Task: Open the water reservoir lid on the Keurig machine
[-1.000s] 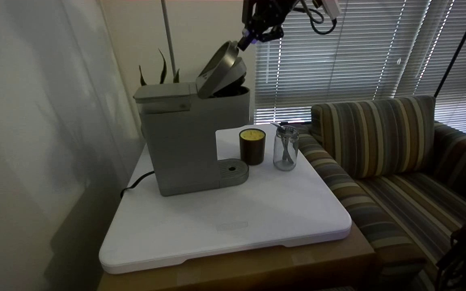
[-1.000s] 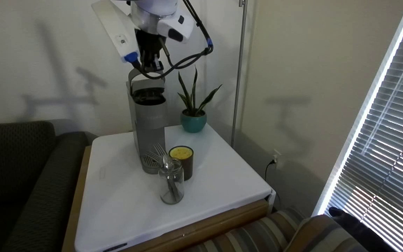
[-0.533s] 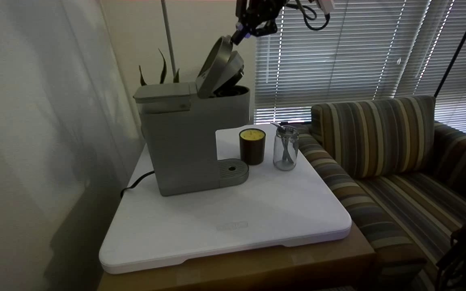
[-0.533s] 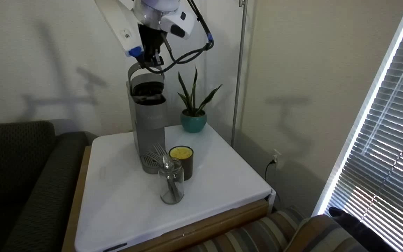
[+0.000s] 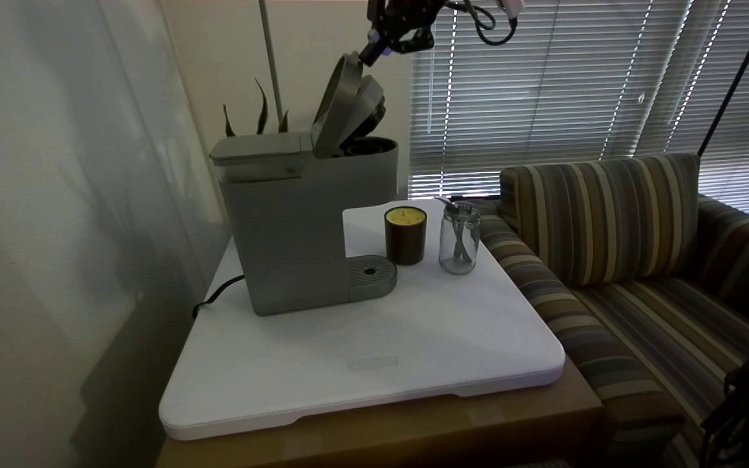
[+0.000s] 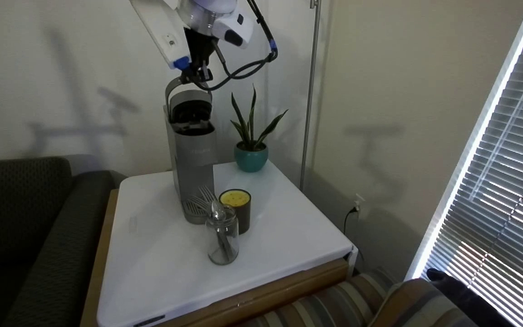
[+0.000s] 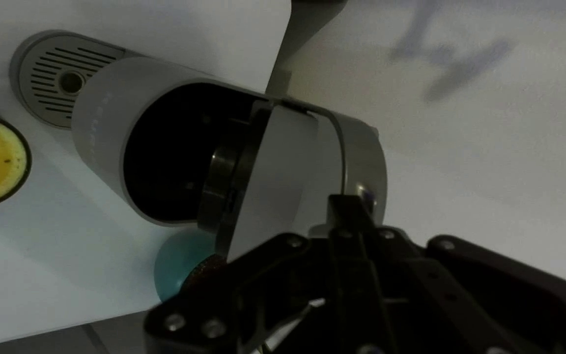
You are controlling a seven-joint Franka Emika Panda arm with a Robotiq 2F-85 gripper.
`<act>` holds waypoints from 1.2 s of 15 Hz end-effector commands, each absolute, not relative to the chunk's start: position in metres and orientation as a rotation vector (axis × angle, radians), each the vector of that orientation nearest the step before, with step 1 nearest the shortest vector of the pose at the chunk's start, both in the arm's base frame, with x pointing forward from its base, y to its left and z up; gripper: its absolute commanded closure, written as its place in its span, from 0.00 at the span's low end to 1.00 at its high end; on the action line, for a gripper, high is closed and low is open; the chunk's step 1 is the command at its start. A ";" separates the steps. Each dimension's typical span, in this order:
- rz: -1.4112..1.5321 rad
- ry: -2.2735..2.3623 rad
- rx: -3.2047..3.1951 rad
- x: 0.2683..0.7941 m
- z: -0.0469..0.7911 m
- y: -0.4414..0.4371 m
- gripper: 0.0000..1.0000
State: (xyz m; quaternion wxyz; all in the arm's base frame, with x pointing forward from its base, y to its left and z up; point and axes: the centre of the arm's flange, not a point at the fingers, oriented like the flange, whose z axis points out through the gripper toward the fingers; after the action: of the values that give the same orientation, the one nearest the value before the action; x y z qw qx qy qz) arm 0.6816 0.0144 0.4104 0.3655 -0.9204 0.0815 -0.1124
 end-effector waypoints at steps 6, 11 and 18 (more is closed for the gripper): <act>-0.235 0.113 -2.389 0.705 0.399 0.036 1.00; -0.296 0.102 -2.437 0.703 0.415 0.029 1.00; -0.337 0.077 -2.440 0.709 0.431 0.028 1.00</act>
State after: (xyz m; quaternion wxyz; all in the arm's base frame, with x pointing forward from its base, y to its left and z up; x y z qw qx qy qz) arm 0.7026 0.0296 0.4267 0.3360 -0.9333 0.0320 -0.1224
